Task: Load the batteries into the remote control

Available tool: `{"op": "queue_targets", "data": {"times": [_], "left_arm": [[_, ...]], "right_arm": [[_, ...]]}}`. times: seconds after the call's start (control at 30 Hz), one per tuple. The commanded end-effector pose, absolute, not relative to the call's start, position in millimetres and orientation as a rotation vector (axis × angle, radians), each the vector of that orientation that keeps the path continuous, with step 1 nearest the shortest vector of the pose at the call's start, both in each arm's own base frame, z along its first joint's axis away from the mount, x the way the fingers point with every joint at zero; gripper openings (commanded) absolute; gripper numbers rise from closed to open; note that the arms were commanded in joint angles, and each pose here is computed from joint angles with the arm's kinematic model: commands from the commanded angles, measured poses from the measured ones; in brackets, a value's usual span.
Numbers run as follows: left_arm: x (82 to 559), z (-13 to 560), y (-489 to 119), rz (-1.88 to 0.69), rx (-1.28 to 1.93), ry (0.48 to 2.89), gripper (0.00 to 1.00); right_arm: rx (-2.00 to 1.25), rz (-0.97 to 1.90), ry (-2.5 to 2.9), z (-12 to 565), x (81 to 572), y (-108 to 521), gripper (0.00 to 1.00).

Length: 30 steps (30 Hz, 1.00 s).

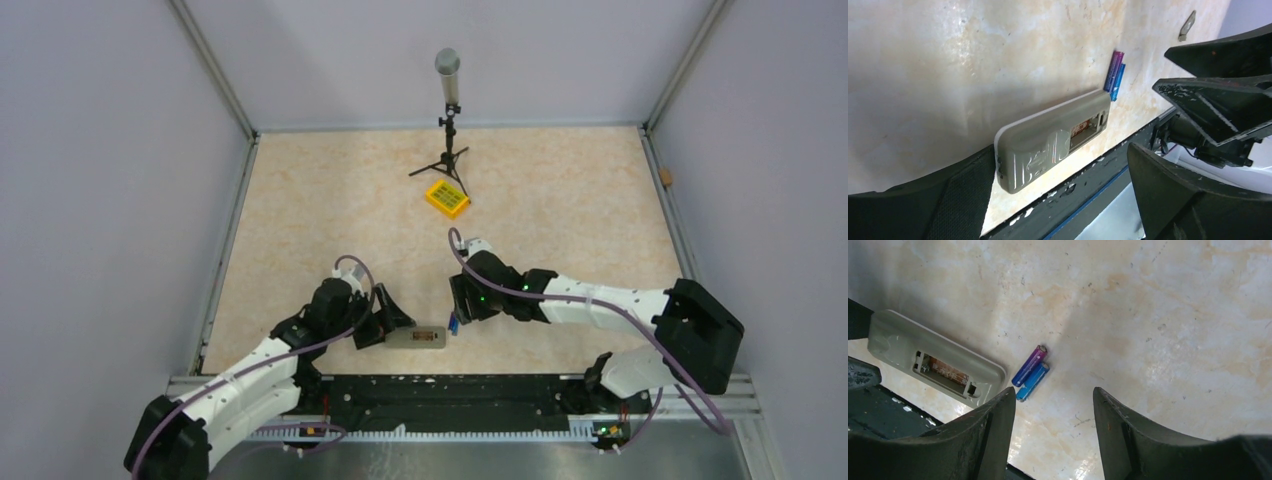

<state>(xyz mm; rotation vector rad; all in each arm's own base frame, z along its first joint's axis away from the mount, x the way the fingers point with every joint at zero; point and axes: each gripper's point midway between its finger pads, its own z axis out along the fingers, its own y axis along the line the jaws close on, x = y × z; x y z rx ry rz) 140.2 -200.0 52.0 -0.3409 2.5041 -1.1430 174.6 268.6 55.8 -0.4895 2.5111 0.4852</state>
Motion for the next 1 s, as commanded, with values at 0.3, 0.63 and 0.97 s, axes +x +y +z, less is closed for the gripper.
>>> {"op": "queue_targets", "data": {"times": [0.3, 0.63, 0.97], "left_arm": [[141.1, 66.6, -172.2, -0.911, -0.274, 2.508, 0.99], [143.0, 71.7, -177.4, -0.957, -0.238, 2.474, 0.99], [142.1, 72.1, -180.7, -0.988, -0.236, 2.467, 0.99]], "right_arm": [[-0.552, 0.511, 2.502, 57.9, 177.0, 295.7, 0.47], [-0.555, 0.462, 2.521, 44.0, 177.8, 296.7, 0.38], [-0.541, 0.471, 2.517, 41.2, 183.1, 305.1, 0.38]]}}
